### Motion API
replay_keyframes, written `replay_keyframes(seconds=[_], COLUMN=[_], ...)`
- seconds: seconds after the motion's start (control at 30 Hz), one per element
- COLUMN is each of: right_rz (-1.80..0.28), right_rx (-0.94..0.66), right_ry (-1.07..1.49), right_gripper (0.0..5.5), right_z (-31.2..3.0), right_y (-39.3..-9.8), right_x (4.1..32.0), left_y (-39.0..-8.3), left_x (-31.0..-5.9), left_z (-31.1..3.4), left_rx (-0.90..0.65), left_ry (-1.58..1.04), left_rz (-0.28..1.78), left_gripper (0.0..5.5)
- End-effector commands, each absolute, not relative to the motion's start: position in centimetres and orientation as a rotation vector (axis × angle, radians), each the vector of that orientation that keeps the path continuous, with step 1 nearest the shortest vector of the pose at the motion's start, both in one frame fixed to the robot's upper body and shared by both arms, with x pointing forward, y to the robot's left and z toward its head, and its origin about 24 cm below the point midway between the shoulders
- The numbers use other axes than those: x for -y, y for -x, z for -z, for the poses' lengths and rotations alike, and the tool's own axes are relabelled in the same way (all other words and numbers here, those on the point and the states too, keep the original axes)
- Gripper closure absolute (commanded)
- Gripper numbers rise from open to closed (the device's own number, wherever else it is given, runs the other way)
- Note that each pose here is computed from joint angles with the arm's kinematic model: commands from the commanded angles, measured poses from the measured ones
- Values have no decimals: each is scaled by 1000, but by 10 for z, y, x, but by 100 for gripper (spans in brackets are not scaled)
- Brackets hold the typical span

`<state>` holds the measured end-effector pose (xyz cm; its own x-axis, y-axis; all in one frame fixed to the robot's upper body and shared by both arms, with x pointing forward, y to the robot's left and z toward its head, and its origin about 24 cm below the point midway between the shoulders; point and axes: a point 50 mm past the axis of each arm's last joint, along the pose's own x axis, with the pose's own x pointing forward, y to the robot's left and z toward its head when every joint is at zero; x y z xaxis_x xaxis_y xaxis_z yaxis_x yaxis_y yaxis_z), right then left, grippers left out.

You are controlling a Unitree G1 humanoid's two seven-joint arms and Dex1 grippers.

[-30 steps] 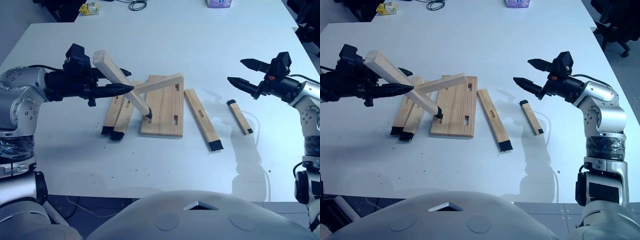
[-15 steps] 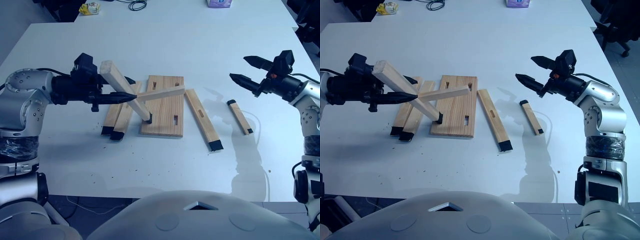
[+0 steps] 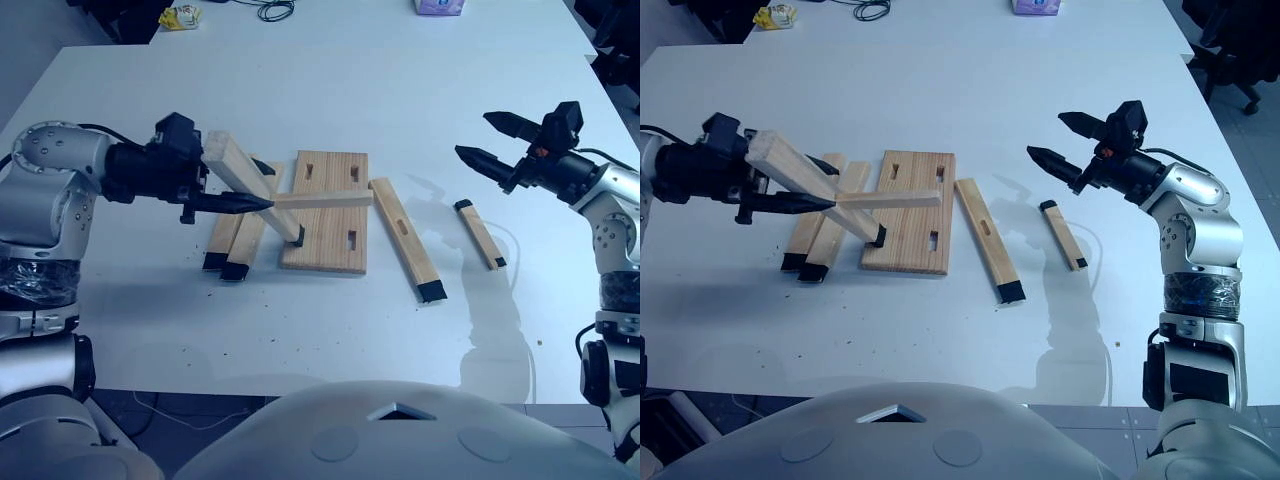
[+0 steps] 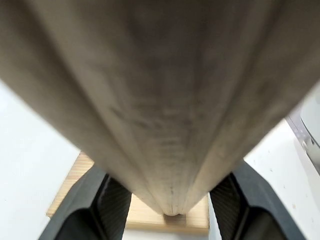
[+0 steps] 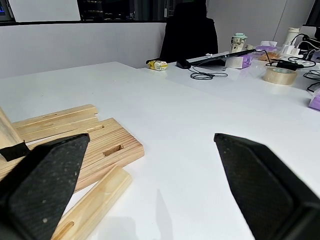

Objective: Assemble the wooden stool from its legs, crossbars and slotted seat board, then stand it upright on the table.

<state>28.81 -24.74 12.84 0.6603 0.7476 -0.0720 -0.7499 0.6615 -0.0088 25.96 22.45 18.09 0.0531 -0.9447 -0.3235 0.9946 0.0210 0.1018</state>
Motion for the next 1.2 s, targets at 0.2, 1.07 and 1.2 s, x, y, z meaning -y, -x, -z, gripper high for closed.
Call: replay_keyframes(seconds=[0.2, 1.07, 1.2], right_rz=[-829, -865, -863], right_rx=[-44, -89, -94], right_ry=[13, -6, 0], right_gripper=[90, 90, 90], right_z=[-119, -122, -122], right_y=[-281, -285, -285], right_x=[239, 230, 233], left_y=[-259, -206, -206], left_x=[-231, -204, -214], left_z=[-162, -71, -65], left_rx=[-331, -451, -485], left_ry=[-299, -117, -119], left_rz=[1525, 1407, 1384], left_gripper=[345, 345, 345])
